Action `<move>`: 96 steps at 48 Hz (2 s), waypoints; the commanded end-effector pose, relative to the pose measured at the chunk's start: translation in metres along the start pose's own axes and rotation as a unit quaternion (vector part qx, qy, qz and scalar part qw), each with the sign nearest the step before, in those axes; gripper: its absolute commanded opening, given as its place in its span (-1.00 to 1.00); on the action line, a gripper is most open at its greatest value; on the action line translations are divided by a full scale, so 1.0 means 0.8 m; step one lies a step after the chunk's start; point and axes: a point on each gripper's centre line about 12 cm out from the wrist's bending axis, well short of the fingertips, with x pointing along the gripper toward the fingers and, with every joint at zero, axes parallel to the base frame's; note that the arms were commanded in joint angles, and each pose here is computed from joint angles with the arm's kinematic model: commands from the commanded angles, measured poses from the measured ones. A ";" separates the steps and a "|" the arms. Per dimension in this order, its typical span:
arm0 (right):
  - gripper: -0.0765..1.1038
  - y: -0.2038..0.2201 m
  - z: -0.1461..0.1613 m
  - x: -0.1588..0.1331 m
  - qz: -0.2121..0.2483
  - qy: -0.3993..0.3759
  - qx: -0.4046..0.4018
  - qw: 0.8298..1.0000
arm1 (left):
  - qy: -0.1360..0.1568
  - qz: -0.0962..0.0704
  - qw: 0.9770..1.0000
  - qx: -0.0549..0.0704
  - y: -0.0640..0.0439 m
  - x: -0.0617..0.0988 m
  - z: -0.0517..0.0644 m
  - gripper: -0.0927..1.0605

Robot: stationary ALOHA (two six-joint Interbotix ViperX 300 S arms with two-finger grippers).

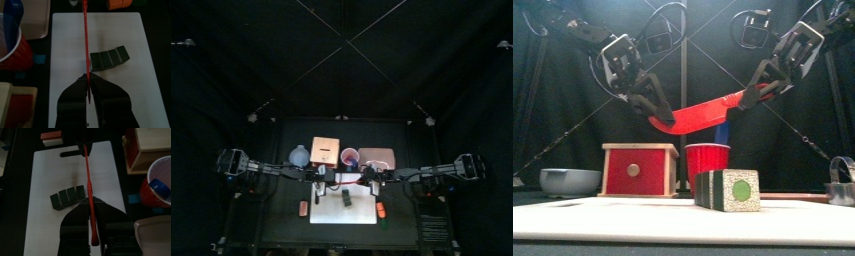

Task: Place sushi on board then cut the sushi with the knife then place the pieces on the plate
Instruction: Cut the sushi into 4 pieces

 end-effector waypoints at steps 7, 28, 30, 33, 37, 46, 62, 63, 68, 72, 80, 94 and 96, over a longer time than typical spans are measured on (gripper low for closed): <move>-0.23 0.011 -0.001 0.005 0.013 0.004 0.020 1.000 | -0.012 -0.014 1.000 -0.014 -0.015 0.001 0.012 -0.13; -0.23 0.016 -0.027 0.020 0.015 0.053 0.044 0.997 | 0.012 -0.035 0.998 -0.053 -0.038 0.024 0.002 -0.13; -0.23 0.015 -0.030 0.022 0.015 0.059 0.046 0.997 | 0.013 -0.036 0.998 -0.052 -0.041 0.026 0.001 -0.13; -0.23 0.015 -0.033 0.025 0.014 0.065 0.050 0.997 | 0.014 -0.037 0.998 -0.052 -0.043 0.029 0.002 -0.13; -0.23 0.015 -0.037 0.029 0.013 0.073 0.051 0.996 | 0.015 -0.040 0.998 -0.051 -0.046 0.031 0.002 -0.13; -0.23 0.014 -0.041 0.034 0.011 0.082 0.049 0.995 | 0.021 -0.040 0.998 -0.054 -0.048 0.037 -0.001 -0.13; -0.23 0.010 -0.046 0.039 0.006 0.091 0.051 0.995 | 0.028 -0.039 0.997 -0.056 -0.048 0.045 -0.005 -0.13; -0.23 0.010 -0.046 0.039 0.006 0.092 0.051 0.994 | 0.030 -0.039 0.997 -0.056 -0.048 0.046 -0.006 -0.13; -0.23 0.010 -0.047 0.040 0.005 0.092 0.051 0.994 | 0.032 -0.040 0.997 -0.056 -0.049 0.048 -0.007 -0.13; -0.23 0.010 -0.049 0.041 0.005 0.095 0.050 0.994 | 0.033 -0.039 0.997 -0.056 -0.048 0.050 -0.008 -0.13; -0.23 0.009 -0.050 0.043 0.004 0.097 0.049 0.994 | 0.036 -0.038 0.997 -0.056 -0.048 0.052 -0.010 -0.13; -0.23 0.009 -0.052 0.044 0.004 0.100 0.048 0.994 | 0.040 -0.037 0.997 -0.057 -0.046 0.055 -0.013 -0.13; -0.23 0.009 -0.052 0.044 0.004 0.100 0.048 0.994 | 0.040 -0.036 0.997 -0.058 -0.046 0.055 -0.012 -0.13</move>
